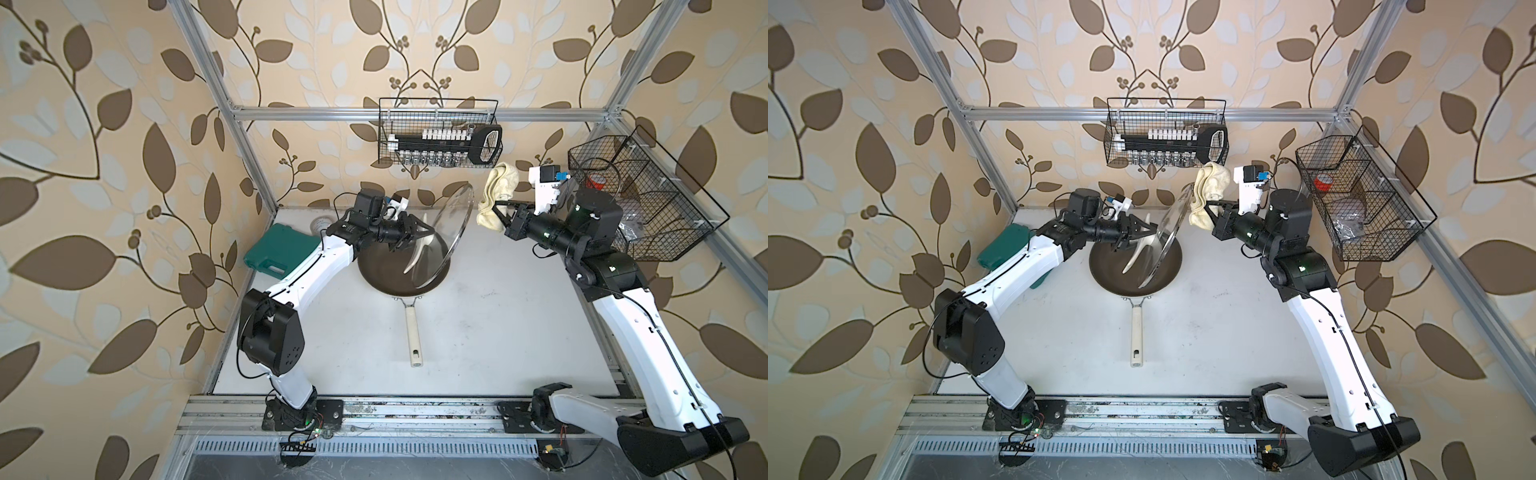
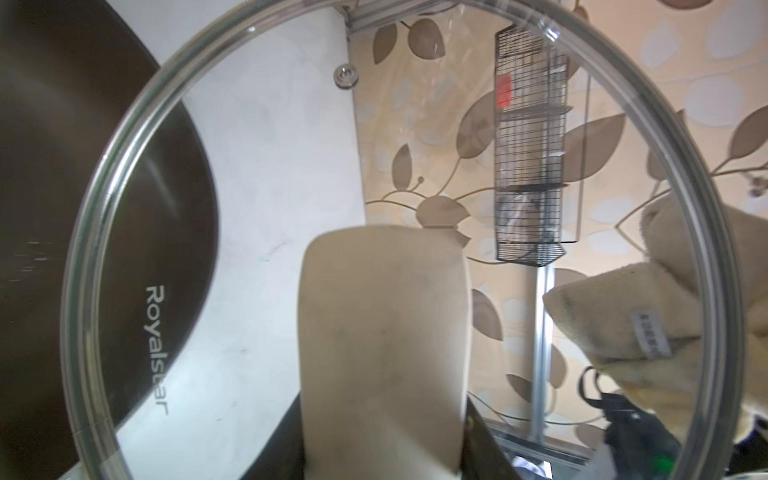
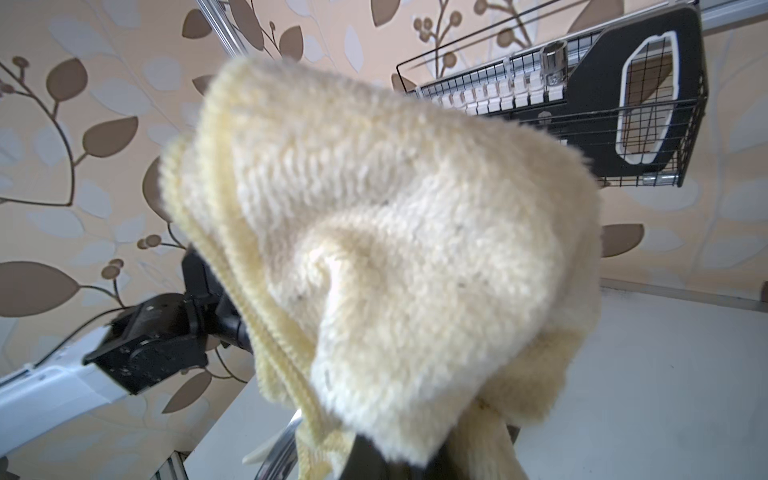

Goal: Wipe the pot lid with a cloth
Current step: Wipe the pot lid.

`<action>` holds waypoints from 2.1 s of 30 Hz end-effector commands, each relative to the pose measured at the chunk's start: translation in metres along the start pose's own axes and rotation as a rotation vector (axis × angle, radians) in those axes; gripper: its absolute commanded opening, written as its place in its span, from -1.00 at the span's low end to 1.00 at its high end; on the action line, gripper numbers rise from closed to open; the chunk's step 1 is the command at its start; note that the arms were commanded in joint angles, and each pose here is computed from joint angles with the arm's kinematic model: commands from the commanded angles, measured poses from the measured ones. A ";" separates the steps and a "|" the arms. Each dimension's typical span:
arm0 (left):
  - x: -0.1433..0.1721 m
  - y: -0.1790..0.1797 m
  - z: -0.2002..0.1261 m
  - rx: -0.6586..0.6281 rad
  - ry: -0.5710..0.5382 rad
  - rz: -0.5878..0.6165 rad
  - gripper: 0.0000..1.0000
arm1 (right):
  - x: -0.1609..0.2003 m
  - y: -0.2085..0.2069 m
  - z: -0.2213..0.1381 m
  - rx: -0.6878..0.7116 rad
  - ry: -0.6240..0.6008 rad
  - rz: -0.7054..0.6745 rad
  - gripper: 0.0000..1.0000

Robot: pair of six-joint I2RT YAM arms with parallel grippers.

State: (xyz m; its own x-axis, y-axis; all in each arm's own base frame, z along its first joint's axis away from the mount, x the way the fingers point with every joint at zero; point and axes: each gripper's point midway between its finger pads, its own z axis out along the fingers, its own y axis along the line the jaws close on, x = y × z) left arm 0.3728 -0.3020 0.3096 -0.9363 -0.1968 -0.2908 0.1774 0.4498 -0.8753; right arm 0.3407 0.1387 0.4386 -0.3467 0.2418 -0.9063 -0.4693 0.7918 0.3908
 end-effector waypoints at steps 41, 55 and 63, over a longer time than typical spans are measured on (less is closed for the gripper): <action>-0.041 -0.105 -0.086 -0.362 -0.792 0.389 -1.00 | 0.172 0.070 0.045 -0.003 0.582 -0.322 -1.00; -0.001 -0.152 -0.083 -0.201 -0.674 1.064 -1.00 | 0.113 -0.021 0.061 0.176 0.467 -0.211 -1.00; 0.015 -0.165 -0.085 -0.225 -0.645 1.469 -1.00 | 0.096 -0.009 0.095 0.114 0.477 -0.264 -1.00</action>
State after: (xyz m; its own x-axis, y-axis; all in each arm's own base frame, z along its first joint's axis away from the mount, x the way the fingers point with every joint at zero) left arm 0.3299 -0.3111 0.3106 -0.2392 0.4462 -0.8624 0.7081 0.6879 0.1595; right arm 0.3873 0.1986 0.3284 -0.5885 -0.1936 -0.7849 -0.4664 0.8744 0.1340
